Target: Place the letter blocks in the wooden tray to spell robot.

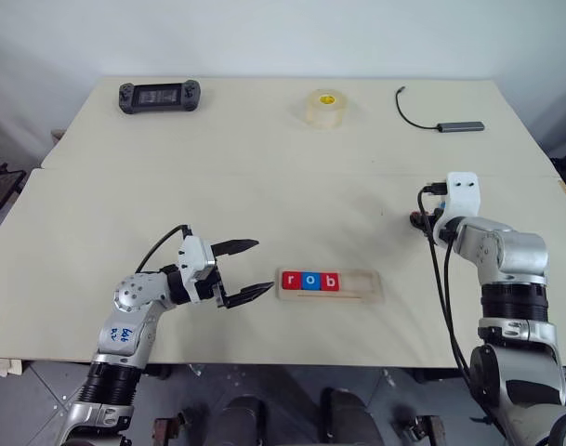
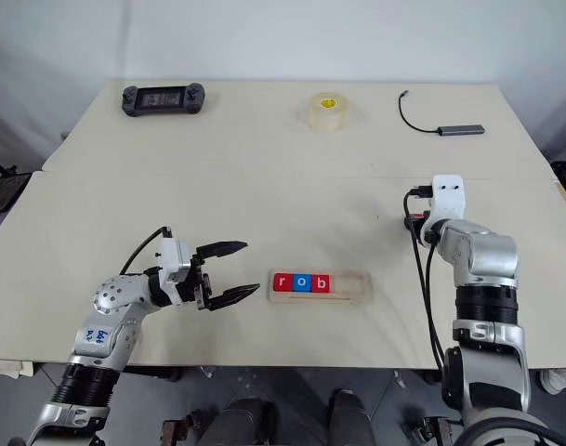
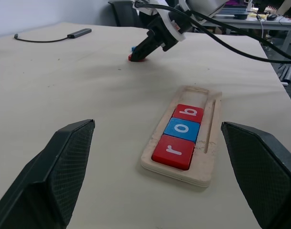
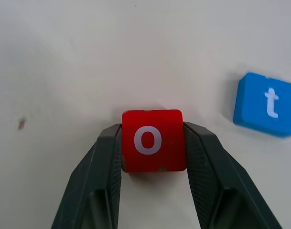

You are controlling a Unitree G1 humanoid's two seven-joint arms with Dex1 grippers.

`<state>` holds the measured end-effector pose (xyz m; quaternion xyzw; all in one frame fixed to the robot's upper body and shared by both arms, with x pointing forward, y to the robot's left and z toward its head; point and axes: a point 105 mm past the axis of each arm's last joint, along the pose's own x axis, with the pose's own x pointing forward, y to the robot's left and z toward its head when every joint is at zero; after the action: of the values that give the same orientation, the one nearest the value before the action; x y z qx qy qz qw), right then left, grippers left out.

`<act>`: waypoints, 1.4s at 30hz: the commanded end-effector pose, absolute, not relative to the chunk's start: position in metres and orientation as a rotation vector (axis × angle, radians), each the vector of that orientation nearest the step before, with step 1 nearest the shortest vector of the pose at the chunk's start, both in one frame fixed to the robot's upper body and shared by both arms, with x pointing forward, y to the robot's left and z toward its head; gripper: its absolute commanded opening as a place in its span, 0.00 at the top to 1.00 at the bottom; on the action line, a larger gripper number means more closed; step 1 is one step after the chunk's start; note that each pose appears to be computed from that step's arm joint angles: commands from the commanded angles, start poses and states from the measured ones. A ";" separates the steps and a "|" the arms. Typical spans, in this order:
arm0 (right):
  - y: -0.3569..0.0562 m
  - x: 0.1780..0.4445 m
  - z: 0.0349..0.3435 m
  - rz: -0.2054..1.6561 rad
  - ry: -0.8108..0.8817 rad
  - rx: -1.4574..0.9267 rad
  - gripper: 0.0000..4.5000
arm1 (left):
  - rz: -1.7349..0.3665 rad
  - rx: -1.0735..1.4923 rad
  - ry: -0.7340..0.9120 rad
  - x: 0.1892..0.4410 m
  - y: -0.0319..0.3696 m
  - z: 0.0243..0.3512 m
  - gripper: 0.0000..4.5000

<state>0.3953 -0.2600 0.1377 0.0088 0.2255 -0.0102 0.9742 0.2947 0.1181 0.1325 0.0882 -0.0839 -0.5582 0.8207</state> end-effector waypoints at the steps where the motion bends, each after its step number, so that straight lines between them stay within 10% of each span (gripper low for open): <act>1: -0.256 0.372 0.152 -0.014 0.420 0.041 0.68 | -1.201 0.215 -0.216 0.293 0.117 0.141 0.00; 14: -0.211 0.274 0.116 0.030 0.541 0.054 0.68 | -1.265 0.215 -0.200 0.295 0.113 0.141 0.00; 23: -0.219 0.277 0.143 0.239 0.495 -0.057 0.01 | -1.281 0.229 -0.202 0.298 0.114 0.143 0.00; 30: -0.231 0.269 0.157 0.768 0.432 -0.416 0.00 | -1.312 0.237 -0.203 0.295 0.113 0.143 0.00; 42: -0.266 0.305 0.124 1.050 0.518 -0.724 0.00 | -1.363 0.240 -0.210 0.288 0.105 0.145 0.00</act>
<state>0.3048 -0.2640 0.1260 -0.3160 0.2363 0.4742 0.7870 0.2922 0.1089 0.1360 0.1024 -0.0783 -0.6209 0.7732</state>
